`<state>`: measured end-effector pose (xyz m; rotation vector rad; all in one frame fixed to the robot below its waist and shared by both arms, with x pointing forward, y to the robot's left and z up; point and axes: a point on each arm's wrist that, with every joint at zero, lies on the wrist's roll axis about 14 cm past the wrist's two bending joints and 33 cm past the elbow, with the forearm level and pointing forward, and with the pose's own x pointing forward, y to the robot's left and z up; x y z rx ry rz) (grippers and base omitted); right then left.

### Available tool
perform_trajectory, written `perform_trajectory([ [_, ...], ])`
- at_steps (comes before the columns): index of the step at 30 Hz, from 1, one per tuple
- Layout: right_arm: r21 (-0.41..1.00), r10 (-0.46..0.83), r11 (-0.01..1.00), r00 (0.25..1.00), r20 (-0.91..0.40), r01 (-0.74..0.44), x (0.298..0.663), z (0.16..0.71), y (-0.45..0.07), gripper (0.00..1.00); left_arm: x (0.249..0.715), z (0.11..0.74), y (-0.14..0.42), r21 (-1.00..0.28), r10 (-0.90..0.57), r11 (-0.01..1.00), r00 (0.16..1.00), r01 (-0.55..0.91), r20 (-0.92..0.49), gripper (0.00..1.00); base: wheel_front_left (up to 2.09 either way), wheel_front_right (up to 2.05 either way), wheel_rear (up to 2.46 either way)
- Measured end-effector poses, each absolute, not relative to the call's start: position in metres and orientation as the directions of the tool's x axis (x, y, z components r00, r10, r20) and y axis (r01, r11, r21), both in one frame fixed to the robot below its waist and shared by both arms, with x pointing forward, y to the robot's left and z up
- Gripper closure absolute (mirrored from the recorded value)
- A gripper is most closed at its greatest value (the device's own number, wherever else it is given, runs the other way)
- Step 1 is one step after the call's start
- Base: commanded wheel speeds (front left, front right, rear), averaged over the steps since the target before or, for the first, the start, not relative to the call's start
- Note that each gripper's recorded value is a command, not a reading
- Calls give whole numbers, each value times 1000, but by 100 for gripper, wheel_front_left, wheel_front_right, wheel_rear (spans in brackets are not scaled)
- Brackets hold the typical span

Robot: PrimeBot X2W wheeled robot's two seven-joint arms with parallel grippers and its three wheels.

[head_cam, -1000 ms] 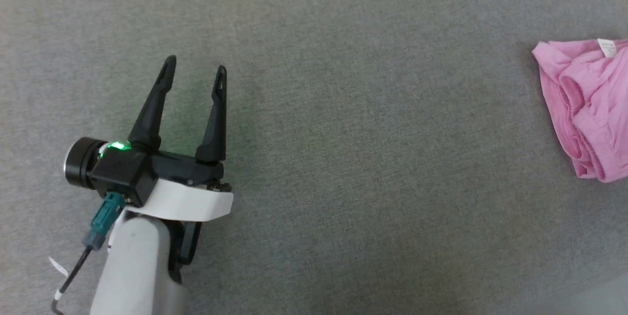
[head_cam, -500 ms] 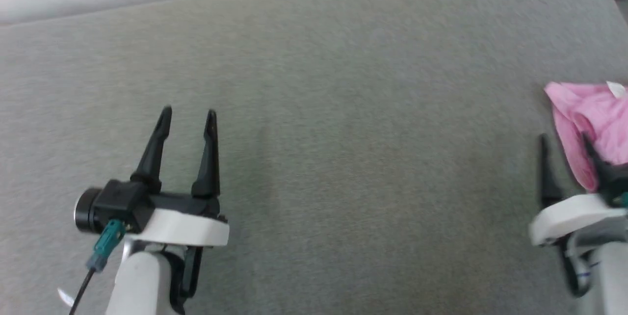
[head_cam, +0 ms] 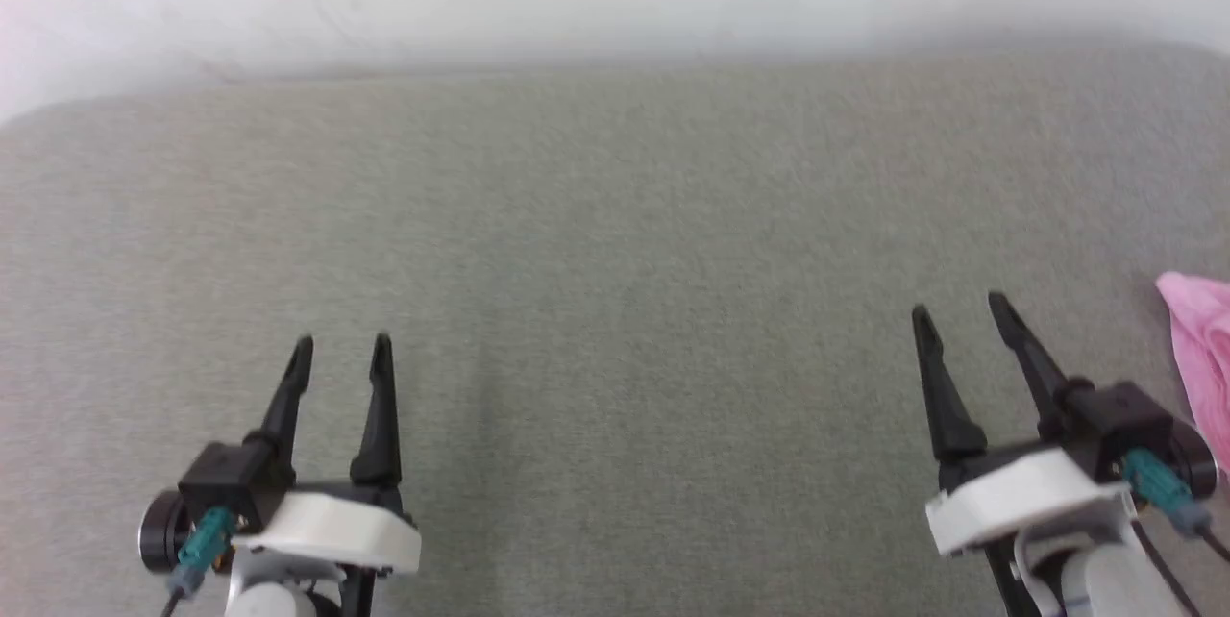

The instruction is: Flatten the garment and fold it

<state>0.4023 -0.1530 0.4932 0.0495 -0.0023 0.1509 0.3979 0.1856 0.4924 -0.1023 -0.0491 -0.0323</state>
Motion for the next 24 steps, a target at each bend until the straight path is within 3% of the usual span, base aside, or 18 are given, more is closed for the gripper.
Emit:
perform_trajectory([
  [11,69,174,982,984,28,-175,363,513,-145,0,355,489,203,-87,18,996,999,-15,28,0,0,0,0],
  [24,64,168,983,985,33,-170,352,519,-148,0,349,488,196,-81,-9,997,1000,11,23,0,0,0,0],
])
